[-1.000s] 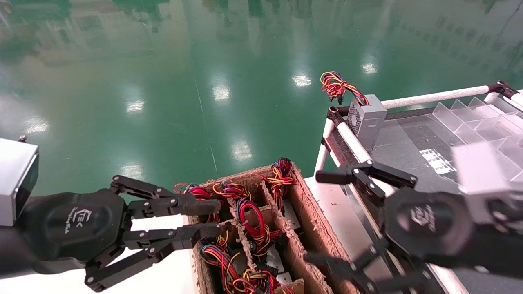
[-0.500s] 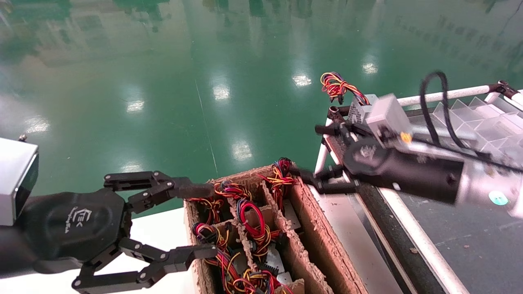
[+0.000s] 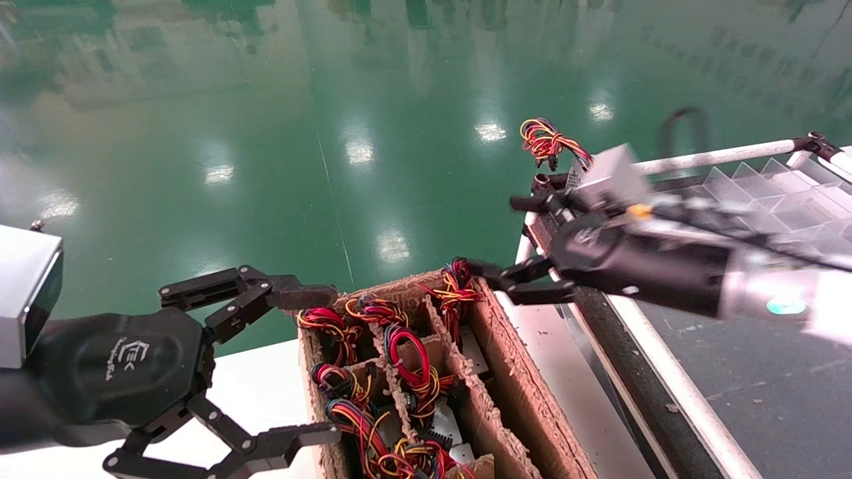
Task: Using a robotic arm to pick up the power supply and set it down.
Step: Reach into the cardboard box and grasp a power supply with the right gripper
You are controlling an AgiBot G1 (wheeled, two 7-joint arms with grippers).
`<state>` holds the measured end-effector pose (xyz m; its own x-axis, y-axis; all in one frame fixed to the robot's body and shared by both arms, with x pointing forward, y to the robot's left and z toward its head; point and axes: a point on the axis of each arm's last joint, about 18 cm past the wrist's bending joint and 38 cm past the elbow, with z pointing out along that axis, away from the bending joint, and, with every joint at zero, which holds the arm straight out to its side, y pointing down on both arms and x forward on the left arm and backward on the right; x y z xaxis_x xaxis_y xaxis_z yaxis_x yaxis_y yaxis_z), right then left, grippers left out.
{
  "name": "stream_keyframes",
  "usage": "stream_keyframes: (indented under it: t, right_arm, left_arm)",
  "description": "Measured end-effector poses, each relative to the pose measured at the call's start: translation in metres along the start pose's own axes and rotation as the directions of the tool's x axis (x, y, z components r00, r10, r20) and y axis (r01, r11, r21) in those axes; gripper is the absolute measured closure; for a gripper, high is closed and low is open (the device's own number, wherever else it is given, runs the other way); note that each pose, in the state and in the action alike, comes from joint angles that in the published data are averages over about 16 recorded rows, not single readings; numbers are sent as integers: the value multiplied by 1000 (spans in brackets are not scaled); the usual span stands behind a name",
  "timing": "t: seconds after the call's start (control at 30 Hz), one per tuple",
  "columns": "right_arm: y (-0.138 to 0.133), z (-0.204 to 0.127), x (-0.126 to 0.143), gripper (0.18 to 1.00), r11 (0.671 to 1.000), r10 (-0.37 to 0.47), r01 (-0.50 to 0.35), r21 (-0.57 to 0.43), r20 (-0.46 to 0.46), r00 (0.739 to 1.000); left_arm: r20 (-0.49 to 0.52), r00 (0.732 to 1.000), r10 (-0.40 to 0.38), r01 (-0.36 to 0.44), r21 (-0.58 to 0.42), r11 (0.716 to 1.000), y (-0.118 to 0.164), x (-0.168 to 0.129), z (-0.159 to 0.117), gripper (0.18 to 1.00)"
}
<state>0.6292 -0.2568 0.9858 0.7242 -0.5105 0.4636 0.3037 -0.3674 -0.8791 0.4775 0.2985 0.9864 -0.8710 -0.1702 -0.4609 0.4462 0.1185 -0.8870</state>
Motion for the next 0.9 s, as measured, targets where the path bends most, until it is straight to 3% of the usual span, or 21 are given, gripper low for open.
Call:
stream_keyframes:
  t: [0.4,0.9]
  right_arm:
    - [10,51,12,178,986,61,-63,-157,-17,998]
    - [14,72,16,178,984,62,-63,-169,-8,998]
  left_arm:
    - [0,1000,0,0,0,1000,0,0,0,200]
    - [0,1000,0,0,0,1000,0,0,0,184]
